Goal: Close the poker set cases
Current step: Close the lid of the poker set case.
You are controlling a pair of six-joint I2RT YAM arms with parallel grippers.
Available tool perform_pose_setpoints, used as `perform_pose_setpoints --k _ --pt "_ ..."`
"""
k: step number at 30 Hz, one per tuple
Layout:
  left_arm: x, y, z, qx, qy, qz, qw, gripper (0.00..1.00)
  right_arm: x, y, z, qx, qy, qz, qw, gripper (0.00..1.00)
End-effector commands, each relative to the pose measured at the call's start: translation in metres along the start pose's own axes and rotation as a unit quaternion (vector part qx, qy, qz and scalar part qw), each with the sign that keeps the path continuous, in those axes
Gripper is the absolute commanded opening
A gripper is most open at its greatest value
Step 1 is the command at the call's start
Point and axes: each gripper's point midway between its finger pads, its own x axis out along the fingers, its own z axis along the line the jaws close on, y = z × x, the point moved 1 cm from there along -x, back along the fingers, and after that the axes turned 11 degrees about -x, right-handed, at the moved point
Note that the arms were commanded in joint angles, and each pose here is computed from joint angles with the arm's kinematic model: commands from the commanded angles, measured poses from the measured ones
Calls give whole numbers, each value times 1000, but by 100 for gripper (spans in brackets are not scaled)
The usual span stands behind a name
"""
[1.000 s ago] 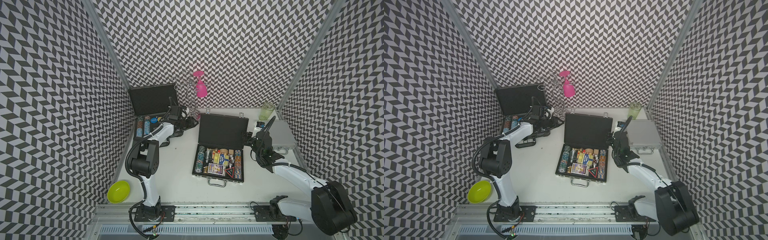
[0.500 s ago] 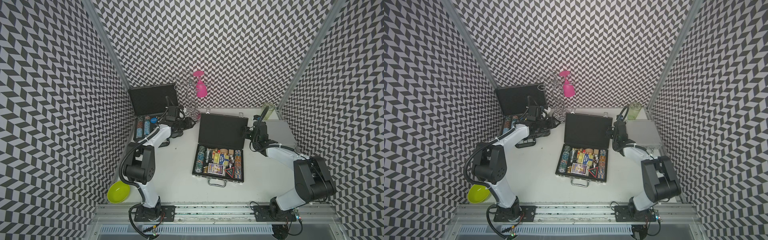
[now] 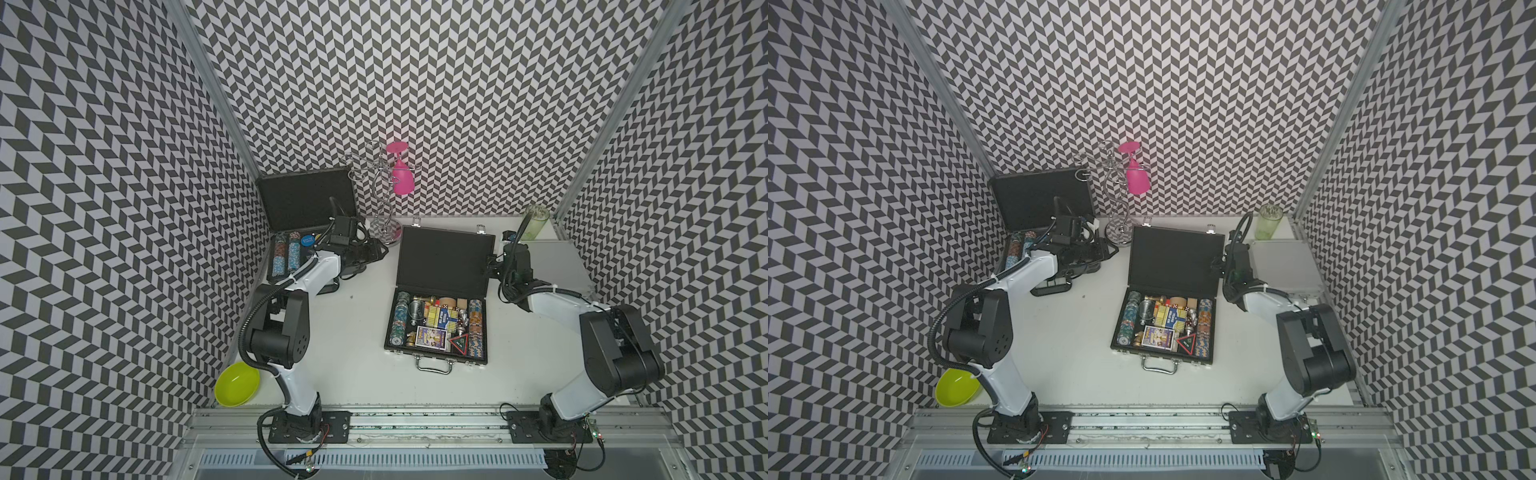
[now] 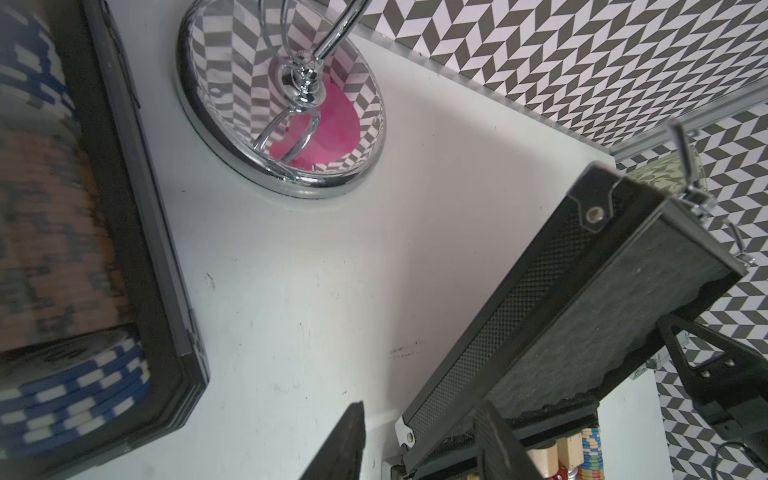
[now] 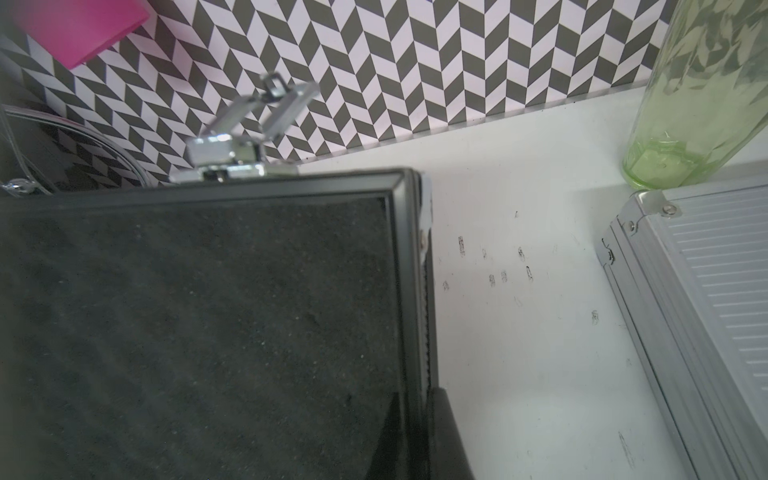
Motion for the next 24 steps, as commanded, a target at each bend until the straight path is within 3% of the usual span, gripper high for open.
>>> perform_pose_setpoints --k 1,14,20,24 --pt "-7 -13 -4 8 7 -25 1000 46 1 -66 4 81 -6 -110 991 0" --pt "-3 -26 4 0 3 -34 999 46 26 -109 -4 86 14 -145 986 0" --pt "-9 -26 2 -1 5 -36 999 46 -5 -118 30 7 -46 -185 982 0" --pt "-13 -25 2 -8 9 -37 999 46 -32 -101 58 -57 -81 -192 976 9"
